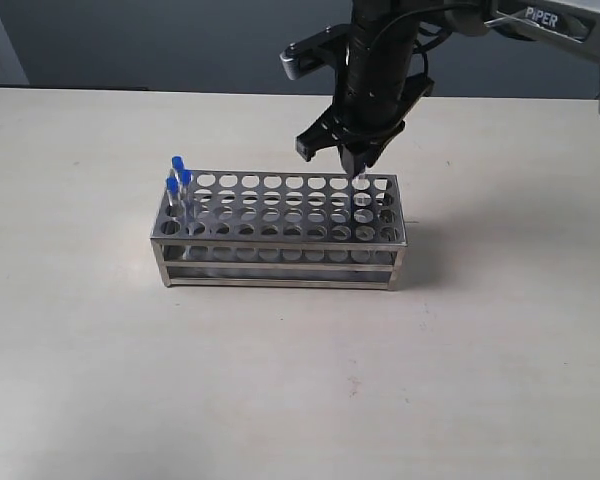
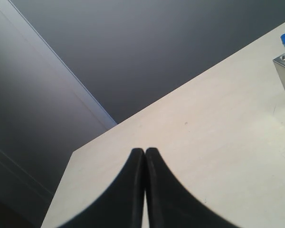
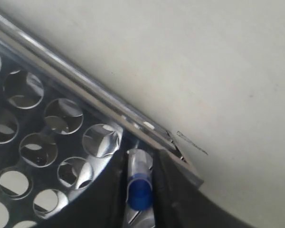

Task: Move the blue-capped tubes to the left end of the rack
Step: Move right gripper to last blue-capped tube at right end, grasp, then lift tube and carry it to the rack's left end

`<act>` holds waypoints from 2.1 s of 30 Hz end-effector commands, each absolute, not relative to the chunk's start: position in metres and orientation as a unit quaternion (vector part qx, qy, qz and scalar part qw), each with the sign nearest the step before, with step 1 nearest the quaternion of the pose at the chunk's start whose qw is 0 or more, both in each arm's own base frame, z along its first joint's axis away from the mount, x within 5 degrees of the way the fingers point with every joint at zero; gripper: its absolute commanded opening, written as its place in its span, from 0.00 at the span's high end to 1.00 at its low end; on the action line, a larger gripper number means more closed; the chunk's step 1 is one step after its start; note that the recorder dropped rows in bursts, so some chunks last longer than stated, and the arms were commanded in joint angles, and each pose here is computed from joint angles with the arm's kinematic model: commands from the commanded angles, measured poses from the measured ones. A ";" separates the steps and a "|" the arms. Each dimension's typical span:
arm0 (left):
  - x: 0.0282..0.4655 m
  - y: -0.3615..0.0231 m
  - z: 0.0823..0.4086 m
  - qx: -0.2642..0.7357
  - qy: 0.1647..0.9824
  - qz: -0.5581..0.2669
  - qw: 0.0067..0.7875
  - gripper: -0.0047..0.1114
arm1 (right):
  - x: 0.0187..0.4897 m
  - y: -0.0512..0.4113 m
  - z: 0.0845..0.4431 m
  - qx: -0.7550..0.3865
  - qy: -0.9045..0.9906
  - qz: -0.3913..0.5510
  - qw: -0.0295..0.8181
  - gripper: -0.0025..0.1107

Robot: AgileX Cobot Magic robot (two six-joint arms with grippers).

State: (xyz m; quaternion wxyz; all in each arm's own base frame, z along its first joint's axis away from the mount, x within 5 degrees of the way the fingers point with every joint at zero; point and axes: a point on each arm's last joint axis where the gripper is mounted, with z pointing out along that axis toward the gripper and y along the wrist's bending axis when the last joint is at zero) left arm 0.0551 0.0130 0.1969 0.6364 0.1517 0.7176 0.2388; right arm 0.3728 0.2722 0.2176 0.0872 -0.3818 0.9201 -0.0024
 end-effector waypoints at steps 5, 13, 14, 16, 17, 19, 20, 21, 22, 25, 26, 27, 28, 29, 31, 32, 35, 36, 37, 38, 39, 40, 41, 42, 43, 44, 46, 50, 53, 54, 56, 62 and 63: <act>0.055 0.013 0.199 0.151 0.716 0.237 0.639 0.95 | 0.373 0.269 0.222 -0.377 0.922 -0.003 0.093 0.97; 0.055 0.013 0.199 0.151 0.716 0.237 0.639 0.95 | 0.355 0.257 0.295 -0.372 0.912 0.017 0.170 0.97; 0.055 0.013 0.199 0.151 0.716 0.237 0.639 0.95 | 0.352 0.255 0.303 -0.371 0.911 0.019 0.179 0.97; 0.055 0.013 0.199 0.151 0.716 0.237 0.639 0.95 | 0.346 0.251 0.318 -0.369 0.908 0.024 0.196 0.97; 0.055 0.013 0.199 0.151 0.716 0.237 0.639 0.95 | 0.344 0.250 0.324 -0.369 0.907 0.027 0.202 0.97; 0.055 0.013 0.199 0.151 0.716 0.237 0.639 0.95 | 0.340 0.249 0.332 -0.367 0.905 0.037 0.210 0.97; 0.055 0.013 0.199 0.151 0.716 0.237 0.639 0.95 | 0.338 0.249 0.335 -0.370 0.904 0.045 0.210 0.97; 0.055 0.013 0.199 0.151 0.716 0.237 0.639 0.95 | 0.336 0.251 0.337 -0.377 0.901 0.053 0.210 0.97; 0.055 0.013 0.199 0.151 0.716 0.237 0.639 0.95 | 0.332 0.255 0.338 -0.389 0.895 0.067 0.208 0.97; 0.055 0.013 0.199 0.151 0.716 0.237 0.639 0.95 | 0.306 0.287 0.339 -0.467 0.852 0.132 0.197 0.98; 0.055 0.013 0.199 0.151 0.716 0.237 0.639 0.95 | 0.299 0.299 0.336 -0.486 0.840 0.136 0.199 0.98; 0.055 0.013 0.199 0.151 0.716 0.237 0.639 0.95 | 0.292 0.310 0.331 -0.502 0.831 0.137 0.197 0.98; 0.055 0.013 0.199 0.151 0.716 0.237 0.639 0.95 | 0.286 0.320 0.326 -0.515 0.824 0.139 0.191 0.98; 0.055 0.013 0.199 0.151 0.716 0.237 0.639 0.95 | 0.282 0.328 0.323 -0.524 0.819 0.140 0.187 0.98; 0.055 0.013 0.199 0.151 0.716 0.237 0.639 0.95 | 0.273 0.347 0.317 -0.546 0.806 0.142 0.177 0.98; 0.055 0.013 0.199 0.151 0.716 0.237 0.639 0.95 | 0.269 0.359 0.315 -0.556 0.799 0.145 0.176 0.98; 0.055 0.013 0.199 0.151 0.717 0.238 0.638 0.95 | 0.267 0.374 0.316 -0.564 0.789 0.154 0.187 0.98; 0.055 0.013 0.199 0.151 0.717 0.238 0.638 0.95 | 0.267 0.377 0.314 -0.566 0.788 0.154 0.186 0.98; 0.055 0.013 0.199 0.151 0.717 0.238 0.638 0.95 | 0.268 0.378 0.313 -0.566 0.788 0.153 0.185 0.98; 0.055 0.013 0.199 0.151 0.717 0.238 0.638 0.95 | 0.268 0.378 0.312 -0.566 0.789 0.153 0.184 0.98; 0.055 0.013 0.199 0.151 0.717 0.238 0.638 0.95 | 0.268 0.378 0.311 -0.566 0.789 0.153 0.184 0.98; 0.055 0.013 0.199 0.151 0.717 0.238 0.638 0.95 | 0.268 0.379 0.310 -0.566 0.789 0.157 0.181 0.98; 0.055 0.013 0.199 0.151 0.717 0.238 0.638 0.95 | 0.267 0.380 0.310 -0.565 0.789 0.159 0.180 0.98; 0.055 0.013 0.199 0.151 0.717 0.238 0.638 0.95 | 0.268 0.380 0.309 -0.565 0.789 0.160 0.179 0.98; 0.055 0.013 0.199 0.151 0.717 0.238 0.638 0.95 | 0.268 0.380 0.308 -0.566 0.789 0.160 0.178 0.98; 0.055 0.013 0.199 0.151 0.717 0.238 0.638 0.95 | 0.268 0.381 0.306 -0.567 0.789 0.160 0.176 0.98; 0.055 0.013 0.199 0.151 0.717 0.238 0.638 0.95 | 0.269 0.382 0.302 -0.570 0.788 0.157 0.172 0.98; 0.055 0.013 0.199 0.151 0.717 0.238 0.638 0.95 | 0.272 0.386 0.291 -0.570 0.791 0.155 0.161 0.98; 0.055 0.013 0.199 0.151 0.717 0.238 0.638 0.95 | 0.273 0.388 0.284 -0.570 0.792 0.153 0.156 0.98; 0.055 0.013 0.199 0.151 0.717 0.238 0.638 0.95 | 0.274 0.388 0.283 -0.570 0.792 0.154 0.155 0.98; 0.055 0.013 0.199 0.151 0.717 0.238 0.638 0.95 | 0.274 0.389 0.280 -0.570 0.792 0.154 0.154 0.98; 0.055 0.013 0.199 0.151 0.717 0.238 0.638 0.95 | 0.275 0.391 0.281 -0.568 0.791 0.157 0.164 0.98; 0.055 0.013 0.199 0.151 0.717 0.238 0.638 0.95 | 0.276 0.391 0.281 -0.567 0.791 0.158 0.165 0.98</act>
